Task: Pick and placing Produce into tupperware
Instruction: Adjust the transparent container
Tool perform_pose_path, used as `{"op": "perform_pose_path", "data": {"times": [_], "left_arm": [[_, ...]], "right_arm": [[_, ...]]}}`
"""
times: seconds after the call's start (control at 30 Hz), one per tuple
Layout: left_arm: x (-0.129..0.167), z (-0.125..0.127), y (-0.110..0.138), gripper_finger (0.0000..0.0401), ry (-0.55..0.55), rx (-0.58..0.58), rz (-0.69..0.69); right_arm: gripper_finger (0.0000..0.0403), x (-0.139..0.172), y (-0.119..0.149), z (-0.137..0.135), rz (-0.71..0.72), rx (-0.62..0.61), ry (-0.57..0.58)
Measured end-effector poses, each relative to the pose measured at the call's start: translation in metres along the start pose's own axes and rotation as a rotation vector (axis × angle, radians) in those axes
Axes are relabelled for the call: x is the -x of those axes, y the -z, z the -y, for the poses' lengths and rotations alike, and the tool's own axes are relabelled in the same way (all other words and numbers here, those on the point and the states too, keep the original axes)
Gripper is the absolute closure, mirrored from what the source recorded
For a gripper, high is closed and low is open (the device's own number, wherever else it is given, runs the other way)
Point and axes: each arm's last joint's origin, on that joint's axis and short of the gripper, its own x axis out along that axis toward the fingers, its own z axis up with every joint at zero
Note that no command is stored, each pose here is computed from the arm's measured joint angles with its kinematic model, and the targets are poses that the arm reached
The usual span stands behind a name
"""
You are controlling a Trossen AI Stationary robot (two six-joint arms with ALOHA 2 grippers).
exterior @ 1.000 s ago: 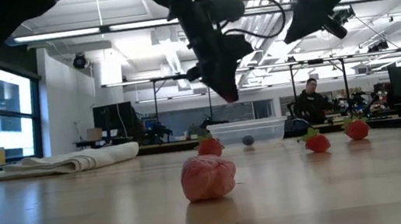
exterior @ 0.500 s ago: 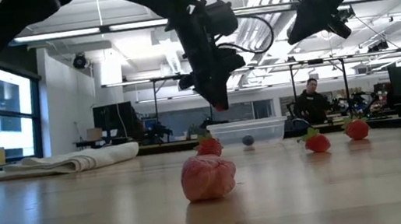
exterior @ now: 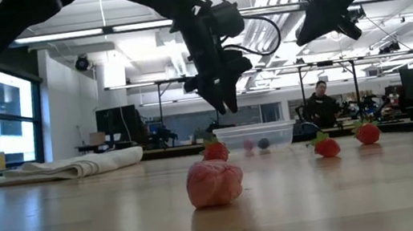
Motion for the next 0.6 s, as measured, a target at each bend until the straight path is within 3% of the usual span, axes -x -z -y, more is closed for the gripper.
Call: {"op": "perform_pose_path", "data": {"times": [0.2,0.37,0.6], "left_arm": [[0.015,-0.001,0.006,0.0233,0.003,-0.01,-0.054],[0.042,-0.005,0.015,0.0269,-0.044,-0.019,-0.106],[0.086,-0.007,0.024,0.0311,-0.095,-0.02,-0.11]], "right_arm": [[0.0403,-0.016,0.01,0.009,-0.106,-0.02,0.156],[0.0403,-0.054,0.019,0.016,-0.234,-0.009,0.245],[0.0403,-0.117,0.031,0.025,-0.351,0.023,0.241]]}}
